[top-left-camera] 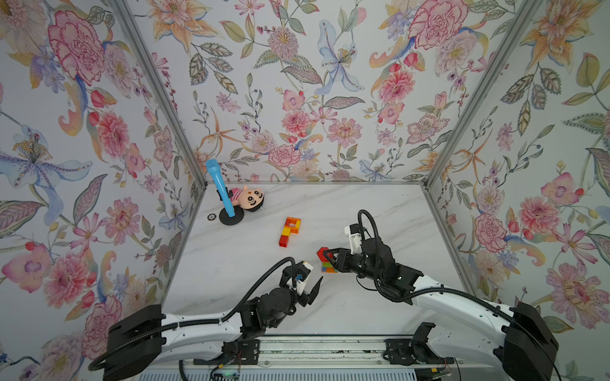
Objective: Assemble the letter p with lego
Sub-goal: Place the lego brick at the center of the board.
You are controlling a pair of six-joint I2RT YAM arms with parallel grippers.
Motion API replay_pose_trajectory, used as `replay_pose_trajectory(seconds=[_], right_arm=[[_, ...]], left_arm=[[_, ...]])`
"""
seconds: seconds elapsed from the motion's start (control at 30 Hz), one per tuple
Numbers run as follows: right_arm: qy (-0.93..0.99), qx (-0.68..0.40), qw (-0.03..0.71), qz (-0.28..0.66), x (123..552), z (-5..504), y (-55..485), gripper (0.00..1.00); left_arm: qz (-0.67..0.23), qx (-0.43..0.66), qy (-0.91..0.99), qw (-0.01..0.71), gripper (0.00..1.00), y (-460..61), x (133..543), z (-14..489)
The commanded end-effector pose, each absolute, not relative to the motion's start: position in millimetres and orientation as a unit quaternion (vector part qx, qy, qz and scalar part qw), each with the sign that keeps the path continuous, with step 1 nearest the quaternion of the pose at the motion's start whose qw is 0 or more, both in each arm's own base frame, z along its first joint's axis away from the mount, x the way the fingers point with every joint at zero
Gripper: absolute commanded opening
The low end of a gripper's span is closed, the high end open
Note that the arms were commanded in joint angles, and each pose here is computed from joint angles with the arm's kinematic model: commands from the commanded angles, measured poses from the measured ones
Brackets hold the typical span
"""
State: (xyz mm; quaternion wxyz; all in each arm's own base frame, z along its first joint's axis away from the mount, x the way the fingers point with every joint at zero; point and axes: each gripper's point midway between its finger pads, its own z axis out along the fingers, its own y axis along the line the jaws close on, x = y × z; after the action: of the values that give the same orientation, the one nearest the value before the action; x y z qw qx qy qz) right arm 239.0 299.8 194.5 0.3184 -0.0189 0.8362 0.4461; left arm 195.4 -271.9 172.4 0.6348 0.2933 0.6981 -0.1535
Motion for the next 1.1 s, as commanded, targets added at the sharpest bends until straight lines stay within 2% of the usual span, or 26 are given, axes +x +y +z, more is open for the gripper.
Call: replay_pose_trajectory(seconds=[0.0, 0.27, 0.47, 0.57, 0.8, 1.07], right_arm=[[0.819, 0.045, 0.283, 0.497, 239.1, 209.4, 309.7, 0.13], [0.831, 0.071, 0.258, 0.488, 234.7, 207.2, 306.8, 0.13], [0.839, 0.061, 0.253, 0.478, 234.0, 199.9, 308.3, 0.13], [0.856, 0.043, 0.254, 0.449, 230.6, 187.4, 300.8, 0.12], [0.924, -0.06, 0.218, 0.309, 205.3, 150.8, 264.2, 0.11], [0.964, -0.208, 0.092, 0.134, 159.3, 116.7, 230.6, 0.12]], left_arm=[[-0.1, 0.269, 0.648, 0.705, 0.8, -266.9, 205.7, 205.0], [0.001, 0.309, 0.628, 0.714, 0.78, -278.9, 219.8, 198.9], [-0.013, 0.325, 0.63, 0.705, 0.81, -287.1, 219.0, 190.8], [-0.069, 0.322, 0.637, 0.697, 0.83, -279.6, 210.9, 191.5], [-0.135, 0.254, 0.653, 0.701, 0.84, -229.3, 197.4, 215.3], [-0.126, 0.166, 0.668, 0.715, 0.84, -173.4, 214.4, 213.0]])
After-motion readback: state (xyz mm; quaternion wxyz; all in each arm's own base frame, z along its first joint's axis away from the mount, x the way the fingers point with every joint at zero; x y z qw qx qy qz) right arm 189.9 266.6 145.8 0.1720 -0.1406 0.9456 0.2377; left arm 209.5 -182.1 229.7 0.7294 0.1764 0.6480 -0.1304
